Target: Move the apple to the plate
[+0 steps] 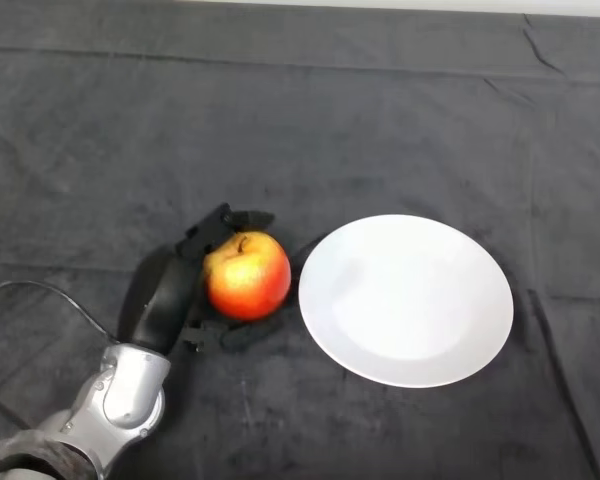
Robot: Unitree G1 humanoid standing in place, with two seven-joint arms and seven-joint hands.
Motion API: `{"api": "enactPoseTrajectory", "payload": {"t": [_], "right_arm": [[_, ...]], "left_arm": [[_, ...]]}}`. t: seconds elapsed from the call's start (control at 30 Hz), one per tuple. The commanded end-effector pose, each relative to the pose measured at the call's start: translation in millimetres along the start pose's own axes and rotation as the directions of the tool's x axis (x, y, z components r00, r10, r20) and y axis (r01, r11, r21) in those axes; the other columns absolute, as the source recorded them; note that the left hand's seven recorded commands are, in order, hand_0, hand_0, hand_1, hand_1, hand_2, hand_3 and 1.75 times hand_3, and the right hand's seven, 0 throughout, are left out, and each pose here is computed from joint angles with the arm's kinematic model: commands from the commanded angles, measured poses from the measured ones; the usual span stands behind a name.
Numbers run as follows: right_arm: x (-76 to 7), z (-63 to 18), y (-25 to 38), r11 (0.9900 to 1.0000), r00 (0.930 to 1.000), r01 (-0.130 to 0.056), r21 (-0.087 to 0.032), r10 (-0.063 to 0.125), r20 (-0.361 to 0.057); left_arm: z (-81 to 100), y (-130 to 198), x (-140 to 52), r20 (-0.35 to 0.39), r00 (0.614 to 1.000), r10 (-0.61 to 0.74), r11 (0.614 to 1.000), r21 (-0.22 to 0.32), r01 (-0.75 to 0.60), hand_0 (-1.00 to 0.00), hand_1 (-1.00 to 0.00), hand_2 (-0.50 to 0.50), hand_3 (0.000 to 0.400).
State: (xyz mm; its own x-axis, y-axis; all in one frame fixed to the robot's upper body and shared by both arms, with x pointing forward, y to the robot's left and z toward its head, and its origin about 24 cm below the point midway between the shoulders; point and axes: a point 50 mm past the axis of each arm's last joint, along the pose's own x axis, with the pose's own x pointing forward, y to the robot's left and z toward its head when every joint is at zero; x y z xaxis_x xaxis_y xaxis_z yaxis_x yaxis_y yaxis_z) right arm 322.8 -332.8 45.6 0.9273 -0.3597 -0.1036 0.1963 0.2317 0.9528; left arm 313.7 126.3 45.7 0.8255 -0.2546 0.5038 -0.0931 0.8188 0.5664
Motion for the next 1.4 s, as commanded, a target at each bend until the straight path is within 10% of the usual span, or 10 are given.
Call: {"api": "enactPoseTrajectory", "payload": {"t": [0.03,0.5,1.07,1.1,1.17,1.2,1.23,1.4], "right_arm": [[0.1,10.9,1.8,1.0000,0.9995,-0.005,0.000,0.005,0.031],[0.1,11.0,1.8,1.0000,0.9995,-0.006,0.001,0.006,0.032],[0.2,11.1,1.8,1.0000,0.9995,-0.006,0.003,0.006,0.032],[0.2,11.1,1.8,1.0000,0.9995,-0.006,0.003,0.006,0.032],[0.2,11.1,1.8,1.0000,0.9995,-0.006,0.004,0.006,0.032],[0.2,11.1,1.8,1.0000,0.9995,-0.006,0.004,0.006,0.032],[0.2,11.1,1.8,1.0000,0.9995,-0.006,0.004,0.006,0.032],[0.2,11.1,1.8,1.0000,0.9995,-0.006,0.003,0.006,0.032]], "left_arm": [[20.6,0,25.6,0.132,0.991,0.014,1.000,0.017,-0.016,-1.00,-1.00,0.00,0.400],[52.7,-44,30.1,0.295,0.951,-0.096,0.995,0.046,0.086,-1.00,-1.00,0.00,0.400],[46.6,-74,13.0,0.230,0.901,-0.369,0.928,0.139,0.345,-1.00,-0.88,-0.06,0.400],[45.4,-74,12.1,0.221,0.898,-0.382,0.923,0.143,0.357,-0.94,-0.67,-0.13,0.376],[43.7,-76,11.2,0.204,0.893,-0.402,0.914,0.151,0.377,-0.90,-0.64,-0.13,0.359],[43.0,-76,11.0,0.195,0.890,-0.412,0.909,0.154,0.387,-0.16,-0.12,-0.02,0.063],[42.1,-76,10.6,0.187,0.888,-0.420,0.905,0.157,0.395,-0.04,0.00,-0.02,0.016],[38.6,-77,10.5,0.150,0.881,-0.449,0.890,0.165,0.425,0.00,0.00,0.00,0.000]]}}
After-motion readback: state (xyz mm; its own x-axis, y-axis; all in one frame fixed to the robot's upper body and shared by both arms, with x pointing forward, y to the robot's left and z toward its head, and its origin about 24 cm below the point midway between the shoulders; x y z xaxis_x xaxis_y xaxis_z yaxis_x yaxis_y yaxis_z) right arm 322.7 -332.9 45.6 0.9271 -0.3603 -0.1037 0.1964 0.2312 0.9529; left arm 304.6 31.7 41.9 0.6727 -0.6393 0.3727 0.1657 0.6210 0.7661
